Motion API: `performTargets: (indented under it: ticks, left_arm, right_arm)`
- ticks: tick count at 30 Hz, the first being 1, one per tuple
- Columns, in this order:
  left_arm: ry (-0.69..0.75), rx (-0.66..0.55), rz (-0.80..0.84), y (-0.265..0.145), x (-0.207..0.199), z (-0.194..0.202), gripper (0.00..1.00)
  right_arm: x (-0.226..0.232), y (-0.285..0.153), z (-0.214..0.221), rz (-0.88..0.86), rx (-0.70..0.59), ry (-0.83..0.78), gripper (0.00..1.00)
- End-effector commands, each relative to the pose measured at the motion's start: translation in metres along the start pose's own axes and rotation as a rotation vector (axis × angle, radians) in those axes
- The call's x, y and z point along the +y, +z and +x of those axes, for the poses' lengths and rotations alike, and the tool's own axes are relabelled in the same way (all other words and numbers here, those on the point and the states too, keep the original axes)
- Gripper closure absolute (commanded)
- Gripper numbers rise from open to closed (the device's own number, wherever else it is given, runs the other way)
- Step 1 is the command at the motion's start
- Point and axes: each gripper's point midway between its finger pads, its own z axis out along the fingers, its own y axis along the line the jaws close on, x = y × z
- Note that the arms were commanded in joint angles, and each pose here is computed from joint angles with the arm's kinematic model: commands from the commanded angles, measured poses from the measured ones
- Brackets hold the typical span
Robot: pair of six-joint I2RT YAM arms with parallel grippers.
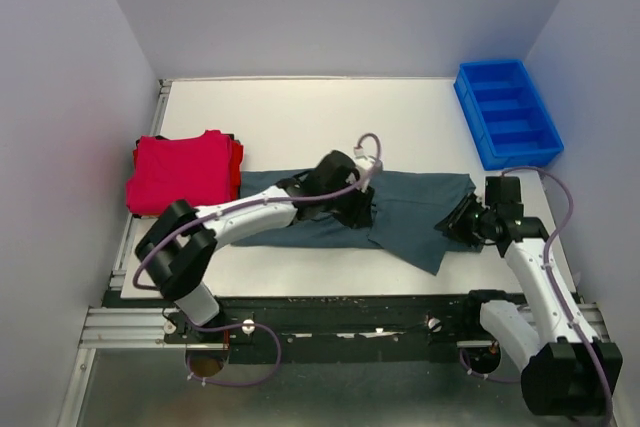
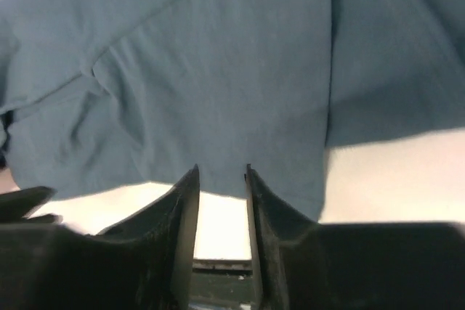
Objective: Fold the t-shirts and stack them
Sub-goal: Fold the other side of the tshirt into a rectangle
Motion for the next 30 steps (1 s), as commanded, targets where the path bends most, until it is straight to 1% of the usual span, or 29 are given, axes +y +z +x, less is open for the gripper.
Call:
performTargets:
  ticks: [1,2,5,9,10,12,15,19,22,24,27,28,30]
  left_arm:
    - [-0.156,-0.295,-0.199,-0.05,0.047,-0.053,0.58]
    - [-0.172,-0.322,-0.261,-0.059,0.059,-0.053,0.58]
    - [-0.222,-0.389,-0.461,-0.09,0.092,-0.05,0.58]
    - [-0.384,-0.392,-0.643,-0.116,0.14,-0.025,0.59]
    - [-0.427,-0.404,-0.667,-0.122,0.15,-0.02,0.6]
    - [-0.494,-0.445,-0.691,-0.13,0.166,-0.011,0.6]
    - [-0.555,-0.506,-0.741,-0.144,0.19,-0.007,0.6]
    - [-0.686,-0.53,-0.797,-0.159,0.228,-0.002,0.64]
    - [-0.743,-0.547,-0.841,-0.159,0.254,0.003,0.65]
    - [-0.758,-0.536,-0.876,-0.157,0.271,0.006,0.65]
    - [-0.802,-0.461,-0.901,-0.145,0.293,0.015,0.67]
    - [-0.818,-0.428,-0.906,-0.139,0.299,0.021,0.69]
    - [-0.855,-0.369,-0.899,-0.128,0.305,0.03,0.77]
  right_arm:
    - [0.016,0.003,-0.066,0.046,-0.184,-0.008,0.95]
    - [0.015,0.006,-0.073,0.073,-0.184,0.002,0.99]
    - [0.011,0.022,-0.085,0.138,-0.168,0.033,0.99]
    - [0.0,0.044,-0.09,0.225,-0.118,0.104,0.99]
    - [-0.002,0.05,-0.09,0.24,-0.102,0.126,0.99]
    - [-0.011,0.057,-0.095,0.301,-0.118,0.169,0.99]
    - [-0.012,0.069,-0.1,0.315,-0.128,0.215,0.99]
    - [-0.017,0.082,-0.104,0.357,-0.116,0.264,0.99]
    - [-0.02,0.093,-0.1,0.376,-0.078,0.292,0.99]
    - [-0.021,0.099,-0.094,0.379,-0.059,0.31,0.99]
    - [-0.024,0.105,-0.095,0.401,-0.056,0.31,0.99]
    - [-0.026,0.106,-0.095,0.417,-0.056,0.303,0.99]
    - [-0.028,0.108,-0.098,0.451,-0.05,0.288,0.99]
